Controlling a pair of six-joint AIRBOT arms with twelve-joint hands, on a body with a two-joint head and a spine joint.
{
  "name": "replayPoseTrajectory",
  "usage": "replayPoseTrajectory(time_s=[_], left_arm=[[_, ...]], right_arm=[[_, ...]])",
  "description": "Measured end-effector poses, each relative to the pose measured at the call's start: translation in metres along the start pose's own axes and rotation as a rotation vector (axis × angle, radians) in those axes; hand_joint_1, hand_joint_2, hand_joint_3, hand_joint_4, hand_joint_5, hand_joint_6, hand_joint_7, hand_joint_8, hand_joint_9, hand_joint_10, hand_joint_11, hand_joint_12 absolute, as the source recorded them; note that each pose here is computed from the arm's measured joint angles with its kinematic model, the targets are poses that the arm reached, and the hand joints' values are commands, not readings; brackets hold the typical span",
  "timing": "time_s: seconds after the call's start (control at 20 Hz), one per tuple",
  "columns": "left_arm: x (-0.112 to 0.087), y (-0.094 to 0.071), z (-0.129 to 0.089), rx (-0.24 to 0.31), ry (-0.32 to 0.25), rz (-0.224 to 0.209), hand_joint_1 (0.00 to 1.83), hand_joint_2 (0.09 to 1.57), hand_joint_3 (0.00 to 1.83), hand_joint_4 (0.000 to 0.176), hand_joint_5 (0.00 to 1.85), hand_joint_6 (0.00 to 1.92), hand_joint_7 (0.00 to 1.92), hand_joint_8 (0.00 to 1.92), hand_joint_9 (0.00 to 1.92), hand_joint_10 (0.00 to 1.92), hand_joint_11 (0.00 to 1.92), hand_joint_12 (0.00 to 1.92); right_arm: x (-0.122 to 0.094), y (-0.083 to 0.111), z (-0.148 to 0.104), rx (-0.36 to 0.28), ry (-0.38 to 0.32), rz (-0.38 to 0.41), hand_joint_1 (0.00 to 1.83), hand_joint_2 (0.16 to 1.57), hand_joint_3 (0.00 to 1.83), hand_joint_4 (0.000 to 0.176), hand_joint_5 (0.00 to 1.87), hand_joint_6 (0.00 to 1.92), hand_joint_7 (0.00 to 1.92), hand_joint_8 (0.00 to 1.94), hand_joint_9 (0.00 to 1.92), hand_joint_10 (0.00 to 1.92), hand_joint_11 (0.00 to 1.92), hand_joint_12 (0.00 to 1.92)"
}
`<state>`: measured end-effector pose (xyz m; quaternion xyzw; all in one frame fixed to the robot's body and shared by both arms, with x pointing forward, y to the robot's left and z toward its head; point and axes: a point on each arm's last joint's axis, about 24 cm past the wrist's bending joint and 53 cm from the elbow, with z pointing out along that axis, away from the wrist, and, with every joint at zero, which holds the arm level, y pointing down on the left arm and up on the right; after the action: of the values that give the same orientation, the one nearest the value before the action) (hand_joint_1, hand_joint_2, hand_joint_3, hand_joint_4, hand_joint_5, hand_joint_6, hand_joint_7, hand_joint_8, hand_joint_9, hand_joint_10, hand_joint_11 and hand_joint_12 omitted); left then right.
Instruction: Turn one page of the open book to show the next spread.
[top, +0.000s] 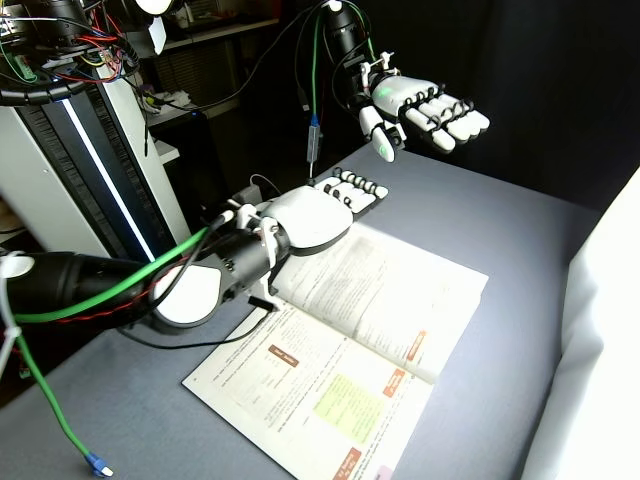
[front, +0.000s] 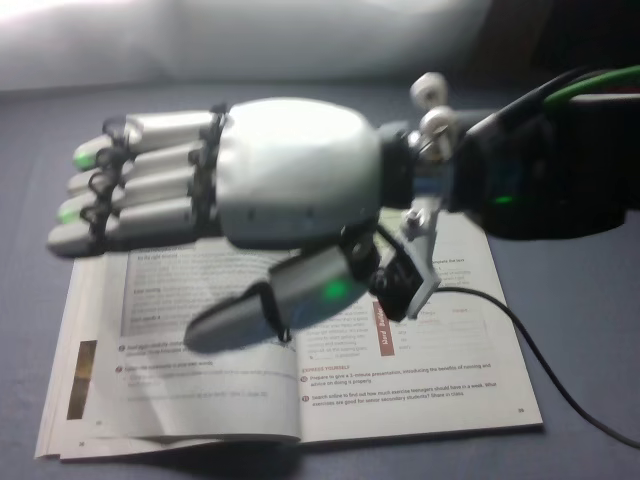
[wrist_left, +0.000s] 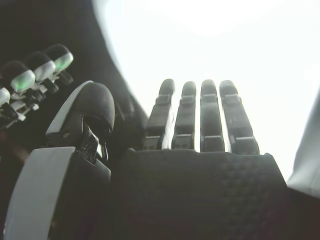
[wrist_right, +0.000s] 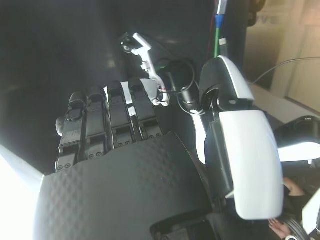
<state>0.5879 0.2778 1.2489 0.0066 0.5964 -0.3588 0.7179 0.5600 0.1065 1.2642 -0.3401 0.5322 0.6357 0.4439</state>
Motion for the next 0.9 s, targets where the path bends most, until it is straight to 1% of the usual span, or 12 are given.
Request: replayPoseTrajectory(time_s=[0.05,0.1,0.15,0.2,0.25,0.35,0.4,0.45,0.6,0.7,0.85,0.9], left_arm=[[0.000,0.000,-0.001,0.001,0.002,0.001,0.20,1.40,0.01,0.000,0.28,0.00,0.21,0.07,0.22,0.00,0.00,0.47],[0.001,0.001,-0.001,-0.002,0.002,0.001,0.04,1.45,0.00,0.035,0.44,0.01,0.43,0.02,0.42,0.02,0.05,0.87],[0.000,0.001,-0.001,-0.003,0.000,0.003,0.01,1.55,0.10,0.054,0.15,0.00,0.16,0.00,0.19,0.00,0.01,0.68],[0.001,0.001,-0.001,-0.003,0.002,0.003,0.07,1.57,0.18,0.000,0.08,0.00,0.03,0.00,0.04,0.00,0.00,0.14],[0.005,0.001,-0.001,-0.005,0.017,0.000,0.01,1.52,0.07,0.000,0.02,0.00,0.01,0.00,0.01,0.00,0.00,0.03],[0.009,-0.002,-0.001,0.006,0.028,-0.003,0.00,1.47,0.02,0.000,0.01,0.00,0.00,0.00,0.00,0.00,0.00,0.00],[0.010,-0.005,-0.002,0.019,0.031,-0.005,0.00,1.45,0.01,0.016,0.02,0.01,0.00,0.00,0.00,0.00,0.00,0.00],[0.012,-0.006,-0.002,0.021,0.030,-0.011,0.00,1.45,0.01,0.029,0.03,0.01,0.00,0.00,0.00,0.00,0.00,0.00],[0.021,-0.003,-0.003,0.007,0.040,-0.030,0.00,1.44,0.00,0.013,0.01,0.00,0.00,0.00,0.00,0.00,0.00,0.00],[0.023,-0.005,-0.003,0.017,0.039,-0.042,0.00,1.42,0.00,0.011,0.00,0.00,0.00,0.00,0.00,0.00,0.00,0.00],[0.034,-0.008,-0.005,0.028,0.060,-0.067,0.00,1.42,0.00,0.015,0.00,0.00,0.00,0.00,0.00,0.00,0.00,0.00],[0.038,-0.007,-0.005,0.029,0.064,-0.079,0.00,1.43,0.00,0.005,0.00,0.00,0.00,0.00,0.00,0.00,0.00,0.00]], right_arm=[[-0.009,0.003,-0.004,0.000,-0.025,-0.020,0.00,1.28,0.00,0.000,0.21,0.04,0.38,0.00,0.34,0.05,0.00,0.17],[-0.023,0.008,-0.010,-0.005,-0.065,-0.040,0.00,1.26,0.00,0.000,0.23,0.01,0.39,0.00,0.35,0.05,0.00,0.42],[-0.032,0.012,-0.015,-0.011,-0.088,-0.051,0.00,1.27,0.00,0.000,0.15,0.02,0.39,0.00,0.34,0.05,0.00,0.24],[-0.039,0.013,-0.021,-0.006,-0.103,-0.062,0.00,1.27,0.00,0.000,0.22,0.04,0.38,0.00,0.34,0.05,0.00,0.16],[-0.045,0.012,-0.028,0.003,-0.116,-0.067,0.00,1.26,0.00,0.000,0.23,0.01,0.39,0.00,0.35,0.05,0.00,0.41],[-0.047,0.005,-0.030,0.039,-0.124,-0.055,0.00,1.27,0.00,0.000,0.22,0.03,0.38,0.00,0.34,0.05,0.00,0.16],[-0.047,0.005,-0.036,0.058,-0.117,-0.057,0.00,1.24,0.00,0.000,0.04,0.01,0.08,0.00,0.07,0.01,0.00,0.03],[-0.047,0.003,-0.043,0.073,-0.110,-0.064,0.00,1.26,0.00,0.000,0.01,0.00,0.01,0.00,0.01,0.00,0.00,0.01],[-0.056,-0.019,-0.082,0.190,-0.126,-0.060,0.17,1.26,0.00,0.000,0.01,0.00,0.00,0.00,0.00,0.00,0.00,0.00],[-0.053,-0.035,-0.108,0.282,-0.120,-0.044,0.01,1.29,0.01,0.000,0.00,0.00,0.00,0.00,0.00,0.00,0.00,0.00],[-0.035,-0.049,-0.137,0.379,-0.084,-0.008,0.00,1.29,0.01,0.000,0.00,0.00,0.00,0.00,0.00,0.00,0.00,0.00],[-0.031,-0.054,-0.152,0.423,-0.087,0.013,0.00,1.29,0.01,0.000,0.00,0.00,0.00,0.00,0.00,0.00,0.00,0.00]])
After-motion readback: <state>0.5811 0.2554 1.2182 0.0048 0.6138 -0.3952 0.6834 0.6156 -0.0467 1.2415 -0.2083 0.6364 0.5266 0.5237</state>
